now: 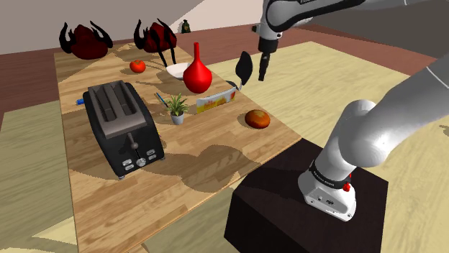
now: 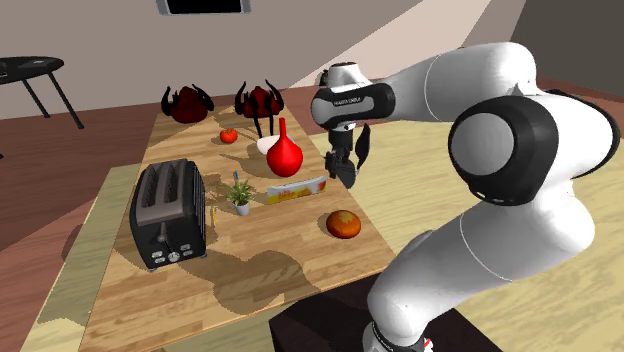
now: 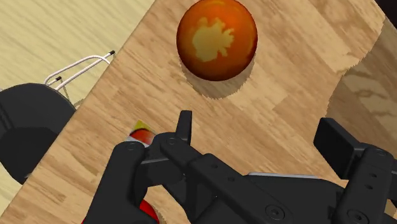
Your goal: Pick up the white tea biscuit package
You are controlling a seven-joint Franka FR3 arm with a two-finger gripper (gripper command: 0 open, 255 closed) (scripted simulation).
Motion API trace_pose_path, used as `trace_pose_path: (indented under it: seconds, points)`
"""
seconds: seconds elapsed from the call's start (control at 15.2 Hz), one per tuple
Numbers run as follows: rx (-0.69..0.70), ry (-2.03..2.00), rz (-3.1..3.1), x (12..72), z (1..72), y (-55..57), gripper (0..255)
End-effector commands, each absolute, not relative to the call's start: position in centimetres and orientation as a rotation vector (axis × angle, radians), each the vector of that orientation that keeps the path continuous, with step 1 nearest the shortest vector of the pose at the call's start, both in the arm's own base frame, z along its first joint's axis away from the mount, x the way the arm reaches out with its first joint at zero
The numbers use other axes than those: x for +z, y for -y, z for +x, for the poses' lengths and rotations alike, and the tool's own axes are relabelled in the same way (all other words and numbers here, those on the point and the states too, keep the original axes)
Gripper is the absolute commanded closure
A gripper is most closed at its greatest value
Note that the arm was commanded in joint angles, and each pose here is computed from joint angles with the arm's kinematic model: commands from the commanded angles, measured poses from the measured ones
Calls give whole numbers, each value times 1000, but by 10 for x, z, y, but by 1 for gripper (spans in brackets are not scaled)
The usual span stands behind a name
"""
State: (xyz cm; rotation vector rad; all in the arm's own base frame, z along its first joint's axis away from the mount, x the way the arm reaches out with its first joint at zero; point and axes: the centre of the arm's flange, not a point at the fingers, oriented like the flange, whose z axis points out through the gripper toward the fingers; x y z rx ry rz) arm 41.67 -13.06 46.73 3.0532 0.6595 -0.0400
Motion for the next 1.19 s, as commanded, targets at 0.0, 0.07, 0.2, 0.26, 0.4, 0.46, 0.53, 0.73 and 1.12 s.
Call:
trace_pose_path:
  seconds: [0.0,0.07,0.2,0.26,0.4,0.46,0.53,0.73,1.12]
  points:
    - [-23,-791,3025,455,437,139,0]
    - [-16,-852,3012,447,448,141,0]
    - [-2,-974,2981,433,468,144,0]
    - [5,-1034,2964,426,479,145,0]
    - [18,-1154,2926,411,500,145,0]
    - [25,-1214,2905,404,511,145,0]
    - [32,-1273,2883,397,521,144,0]
    - [53,-1448,2809,376,553,138,0]
    - [95,-1784,2629,335,614,115,0]
